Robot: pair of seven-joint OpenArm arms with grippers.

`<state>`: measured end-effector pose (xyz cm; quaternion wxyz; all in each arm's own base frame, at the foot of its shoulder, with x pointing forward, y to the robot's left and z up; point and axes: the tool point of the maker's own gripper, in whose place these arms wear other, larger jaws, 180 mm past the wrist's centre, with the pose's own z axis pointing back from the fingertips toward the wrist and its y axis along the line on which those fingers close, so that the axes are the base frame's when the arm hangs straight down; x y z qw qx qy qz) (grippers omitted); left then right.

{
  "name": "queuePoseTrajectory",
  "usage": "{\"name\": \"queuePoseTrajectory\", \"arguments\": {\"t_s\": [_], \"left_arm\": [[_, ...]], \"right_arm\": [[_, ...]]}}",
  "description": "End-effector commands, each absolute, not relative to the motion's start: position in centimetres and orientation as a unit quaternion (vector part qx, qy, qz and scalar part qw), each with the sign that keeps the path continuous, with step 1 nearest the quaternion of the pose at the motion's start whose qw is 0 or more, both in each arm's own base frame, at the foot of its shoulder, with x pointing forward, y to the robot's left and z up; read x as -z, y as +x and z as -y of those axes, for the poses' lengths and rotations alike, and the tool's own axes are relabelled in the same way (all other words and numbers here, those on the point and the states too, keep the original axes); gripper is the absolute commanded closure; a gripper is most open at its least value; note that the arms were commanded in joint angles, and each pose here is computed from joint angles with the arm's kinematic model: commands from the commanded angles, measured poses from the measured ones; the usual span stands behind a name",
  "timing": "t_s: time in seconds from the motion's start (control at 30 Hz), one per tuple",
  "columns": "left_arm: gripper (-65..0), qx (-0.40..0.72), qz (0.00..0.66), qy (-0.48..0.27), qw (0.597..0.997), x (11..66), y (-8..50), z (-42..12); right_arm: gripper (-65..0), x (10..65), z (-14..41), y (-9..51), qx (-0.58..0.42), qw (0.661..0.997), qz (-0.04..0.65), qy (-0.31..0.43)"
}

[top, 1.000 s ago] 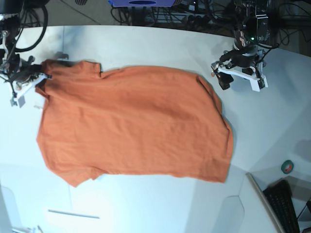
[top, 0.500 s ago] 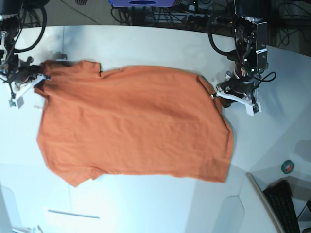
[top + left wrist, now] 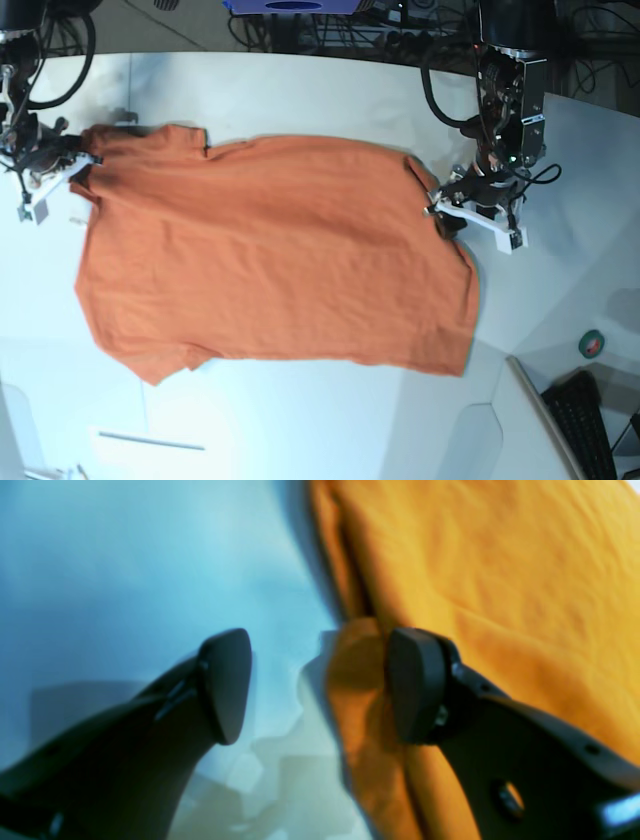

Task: Layout the t-shirt on the table in an organized manner, then fold the t-shirt properly
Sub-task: 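Release and regrasp the shirt corner with the left gripper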

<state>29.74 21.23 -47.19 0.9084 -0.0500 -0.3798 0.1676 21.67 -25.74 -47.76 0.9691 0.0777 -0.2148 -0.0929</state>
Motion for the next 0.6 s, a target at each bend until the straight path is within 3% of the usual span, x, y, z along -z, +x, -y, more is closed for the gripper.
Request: {"name": "queuePoseTrajectory", "arguments": {"t_s": [0.0,0.13,0.17,0.3,0.37,0.43,0.57], "left_arm": [[-41.0,-0.161,0.391,-0.053,0.904,46.7,30.7,-21.1],[-40.5,-0.161,0.367,-0.055,0.914,48.4,30.7,-20.6],[-38.0,-0.164,0.366,-0.055,0.915,48.6,30.6,-20.7],[-17.6,-0.164,0.375,-0.054,0.911,48.0,31.0,-21.0],[-14.6,-0.161,0.381,-0.055,0.909,47.5,31.2,-20.9],[-16.9,-0.158,0.386,-0.056,0.907,47.1,31.0,-20.8],[-32.7,-0.154,0.393,-0.058,0.905,46.5,30.4,-20.6]], "right_arm": [[0.0,46.6,26.5,22.9,0.090,0.965,0.237,0.073],[0.0,46.6,26.5,22.9,0.090,0.965,0.237,0.073],[0.0,46.6,26.5,22.9,0.090,0.965,0.237,0.073],[0.0,46.6,26.5,22.9,0.091,0.965,0.237,0.072],[0.0,46.6,26.5,22.9,0.091,0.965,0.237,0.072],[0.0,46.7,26.5,22.9,0.090,0.965,0.236,0.073],[0.0,46.6,26.3,23.0,0.089,0.964,0.238,0.074]]}}
